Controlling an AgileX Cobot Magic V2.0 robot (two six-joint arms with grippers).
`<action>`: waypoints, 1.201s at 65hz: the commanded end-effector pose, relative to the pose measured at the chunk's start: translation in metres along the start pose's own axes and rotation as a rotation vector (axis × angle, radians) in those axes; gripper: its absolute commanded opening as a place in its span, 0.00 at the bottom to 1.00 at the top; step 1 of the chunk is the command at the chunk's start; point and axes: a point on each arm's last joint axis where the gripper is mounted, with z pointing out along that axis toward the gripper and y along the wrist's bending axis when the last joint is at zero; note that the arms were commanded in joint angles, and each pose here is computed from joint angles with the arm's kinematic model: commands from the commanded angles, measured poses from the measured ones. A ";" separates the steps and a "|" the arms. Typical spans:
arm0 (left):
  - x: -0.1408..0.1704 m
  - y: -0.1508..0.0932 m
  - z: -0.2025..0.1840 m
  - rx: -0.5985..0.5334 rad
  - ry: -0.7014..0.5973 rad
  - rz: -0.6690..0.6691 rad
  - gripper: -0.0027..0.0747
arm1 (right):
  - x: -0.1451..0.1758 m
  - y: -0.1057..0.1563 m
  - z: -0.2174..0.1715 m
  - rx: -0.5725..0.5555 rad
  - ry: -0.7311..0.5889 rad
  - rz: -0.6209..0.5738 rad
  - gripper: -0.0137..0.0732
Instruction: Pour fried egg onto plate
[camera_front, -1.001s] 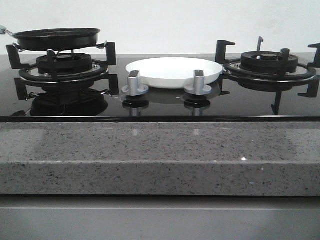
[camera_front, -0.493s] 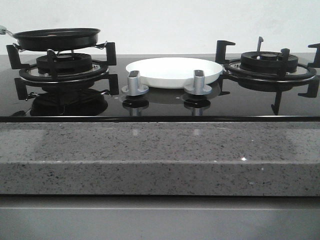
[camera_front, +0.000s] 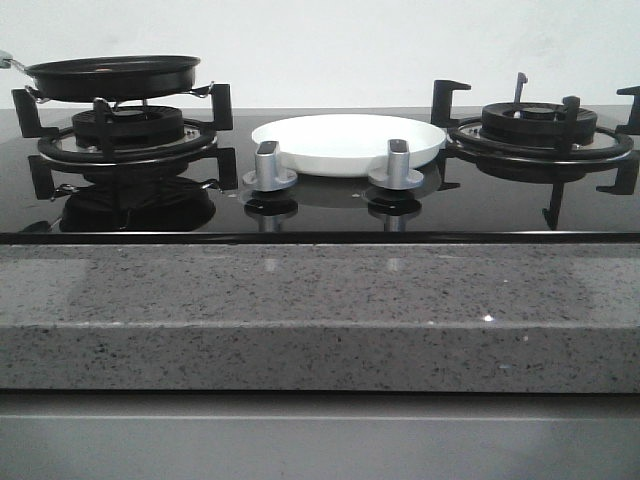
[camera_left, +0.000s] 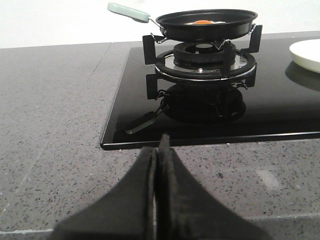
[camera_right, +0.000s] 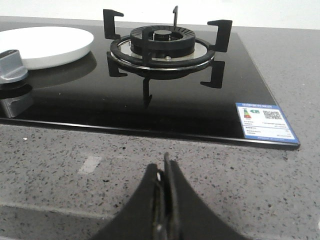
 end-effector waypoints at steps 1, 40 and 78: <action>-0.007 0.001 -0.001 -0.017 -0.104 -0.017 0.01 | -0.009 -0.001 -0.002 0.010 -0.102 -0.018 0.08; -0.139 0.006 0.011 0.008 -0.087 -0.041 0.01 | -0.149 0.004 -0.001 0.014 -0.160 -0.060 0.08; -0.167 0.009 0.041 -0.001 -0.078 -0.044 0.59 | -0.177 0.004 0.037 0.015 -0.071 -0.058 0.44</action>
